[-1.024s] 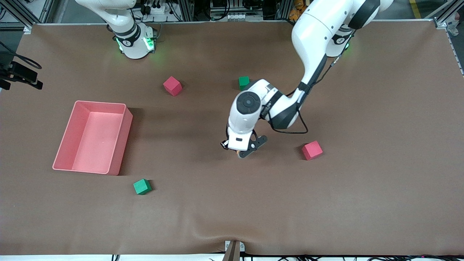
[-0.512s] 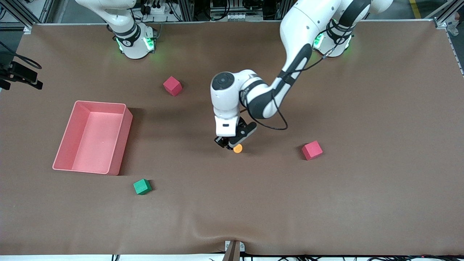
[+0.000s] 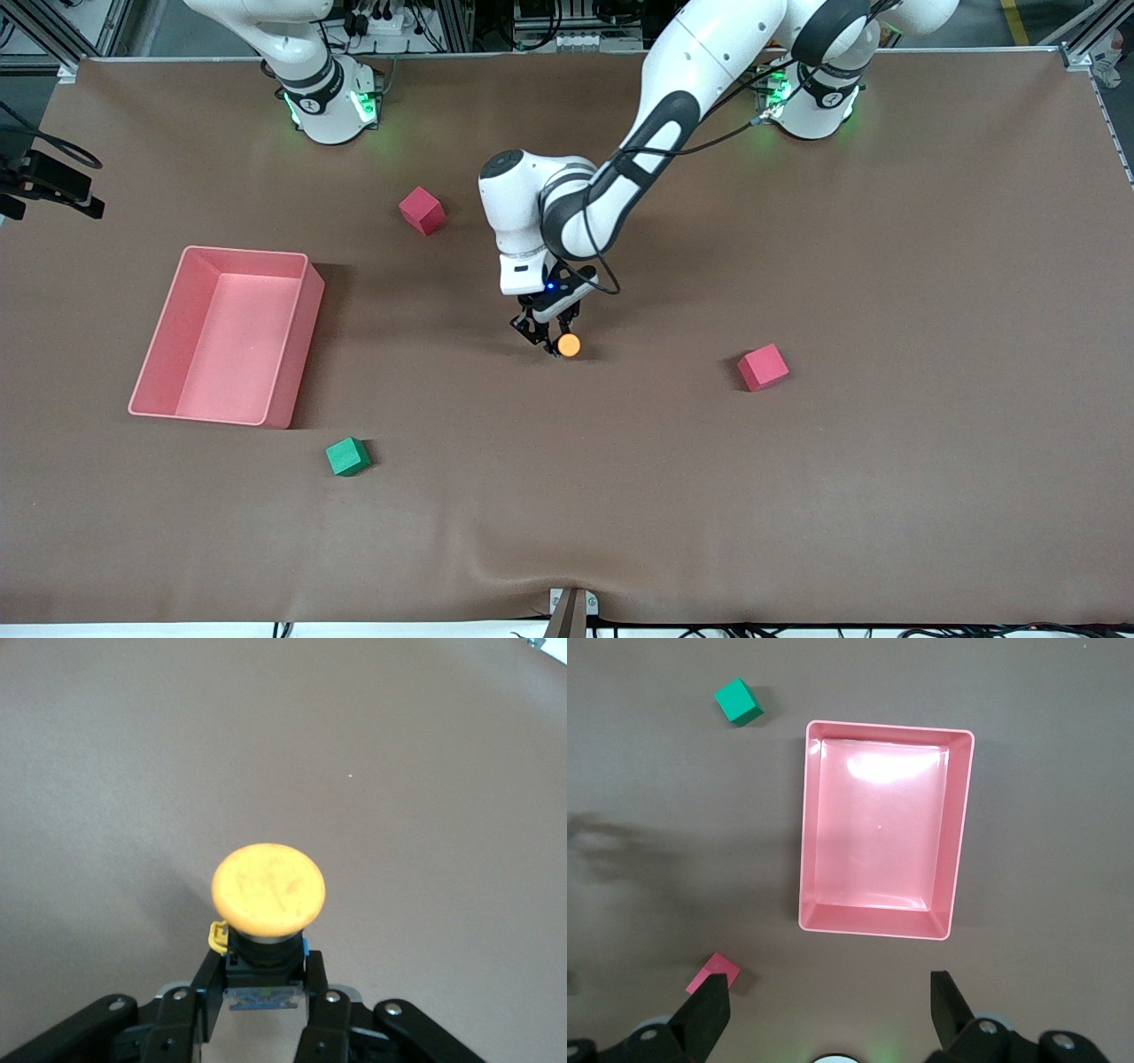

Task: Place and upright button with both arms
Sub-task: 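Lift and move the button with the left gripper, then set the button upright on the table and open the left gripper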

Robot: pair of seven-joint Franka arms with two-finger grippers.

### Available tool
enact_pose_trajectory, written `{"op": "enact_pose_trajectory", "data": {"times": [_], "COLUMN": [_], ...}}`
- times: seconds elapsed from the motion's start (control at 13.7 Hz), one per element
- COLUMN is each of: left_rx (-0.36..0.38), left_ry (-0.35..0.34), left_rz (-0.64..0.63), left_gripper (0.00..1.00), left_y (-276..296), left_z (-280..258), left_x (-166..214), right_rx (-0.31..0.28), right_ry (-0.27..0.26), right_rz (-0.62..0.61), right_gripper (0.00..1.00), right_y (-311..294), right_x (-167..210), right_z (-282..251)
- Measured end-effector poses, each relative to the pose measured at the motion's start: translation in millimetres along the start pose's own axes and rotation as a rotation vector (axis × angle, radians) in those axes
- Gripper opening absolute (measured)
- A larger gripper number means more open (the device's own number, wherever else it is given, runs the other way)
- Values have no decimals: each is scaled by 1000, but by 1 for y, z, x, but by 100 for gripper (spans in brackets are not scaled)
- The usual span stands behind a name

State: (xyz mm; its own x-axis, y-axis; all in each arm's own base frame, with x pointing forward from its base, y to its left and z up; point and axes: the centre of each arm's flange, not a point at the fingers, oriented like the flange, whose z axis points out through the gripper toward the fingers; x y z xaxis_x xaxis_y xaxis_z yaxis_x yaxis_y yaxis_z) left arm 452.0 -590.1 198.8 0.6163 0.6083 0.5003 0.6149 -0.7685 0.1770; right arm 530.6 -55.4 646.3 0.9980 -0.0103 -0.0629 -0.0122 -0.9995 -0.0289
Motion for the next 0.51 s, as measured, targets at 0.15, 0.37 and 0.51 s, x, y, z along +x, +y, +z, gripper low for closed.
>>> {"op": "enact_pose_trajectory", "data": {"times": [0.15, 0.37, 0.51], "left_rx": [4, 22, 28], "left_ry": [36, 89, 109], "left_rz": [30, 88, 120], "left_gripper": [41, 41, 41], "left_y": [-4, -14, -21], "left_z": [6, 23, 33], "left_x": [-4, -16, -29], "right_rx": [0, 0, 0], "right_ry": [0, 0, 0], "right_rz": [0, 0, 0], "right_gripper": [100, 100, 100], "right_y": [0, 0, 0], "right_x": [0, 0, 0], "right_z": [0, 0, 0]}}
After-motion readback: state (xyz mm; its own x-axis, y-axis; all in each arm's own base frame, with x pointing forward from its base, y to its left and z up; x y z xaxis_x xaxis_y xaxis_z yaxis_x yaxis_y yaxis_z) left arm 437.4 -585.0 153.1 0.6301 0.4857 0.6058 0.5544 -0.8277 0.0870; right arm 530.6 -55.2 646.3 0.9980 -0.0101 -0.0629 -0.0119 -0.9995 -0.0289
